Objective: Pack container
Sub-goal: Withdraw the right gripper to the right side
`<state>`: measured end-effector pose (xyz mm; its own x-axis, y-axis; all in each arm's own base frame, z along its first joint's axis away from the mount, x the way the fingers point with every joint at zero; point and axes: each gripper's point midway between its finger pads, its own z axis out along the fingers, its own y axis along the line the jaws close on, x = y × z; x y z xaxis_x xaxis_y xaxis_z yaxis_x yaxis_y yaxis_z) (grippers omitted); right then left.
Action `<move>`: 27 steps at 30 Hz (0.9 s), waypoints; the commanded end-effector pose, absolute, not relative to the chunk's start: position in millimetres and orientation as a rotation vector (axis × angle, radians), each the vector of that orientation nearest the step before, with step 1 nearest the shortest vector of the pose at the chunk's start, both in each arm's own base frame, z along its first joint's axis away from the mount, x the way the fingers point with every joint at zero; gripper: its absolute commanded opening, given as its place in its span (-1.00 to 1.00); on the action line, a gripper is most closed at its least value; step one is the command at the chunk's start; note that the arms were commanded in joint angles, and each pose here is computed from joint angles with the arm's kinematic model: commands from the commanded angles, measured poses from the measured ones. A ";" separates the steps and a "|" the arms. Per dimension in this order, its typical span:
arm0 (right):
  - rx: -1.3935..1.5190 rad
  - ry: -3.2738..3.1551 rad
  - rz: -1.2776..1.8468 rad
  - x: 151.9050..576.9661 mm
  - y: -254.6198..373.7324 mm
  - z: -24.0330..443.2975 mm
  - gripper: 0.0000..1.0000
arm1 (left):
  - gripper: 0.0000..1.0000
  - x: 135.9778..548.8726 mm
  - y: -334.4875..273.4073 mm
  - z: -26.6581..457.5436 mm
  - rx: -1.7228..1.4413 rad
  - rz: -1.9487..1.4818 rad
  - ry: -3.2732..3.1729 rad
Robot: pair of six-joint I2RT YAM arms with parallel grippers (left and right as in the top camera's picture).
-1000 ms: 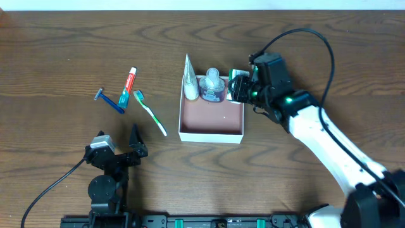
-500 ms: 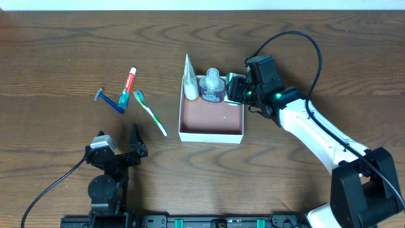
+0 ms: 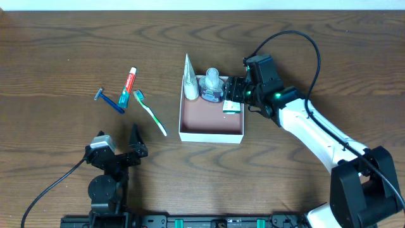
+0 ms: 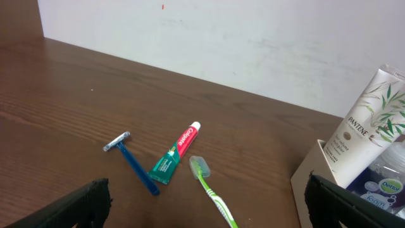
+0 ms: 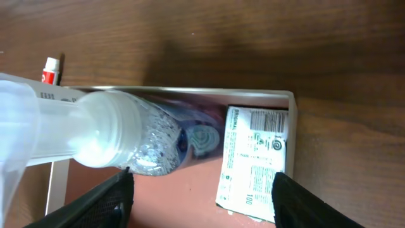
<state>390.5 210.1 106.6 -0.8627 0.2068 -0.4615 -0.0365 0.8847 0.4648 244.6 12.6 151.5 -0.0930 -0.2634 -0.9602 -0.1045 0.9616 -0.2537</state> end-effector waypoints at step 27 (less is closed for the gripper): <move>1.011 2.136 -0.245 389.4 -138.0 167.6 0.99 | 0.96 243.8 14.1 132.9 -0.270 -0.100 1.722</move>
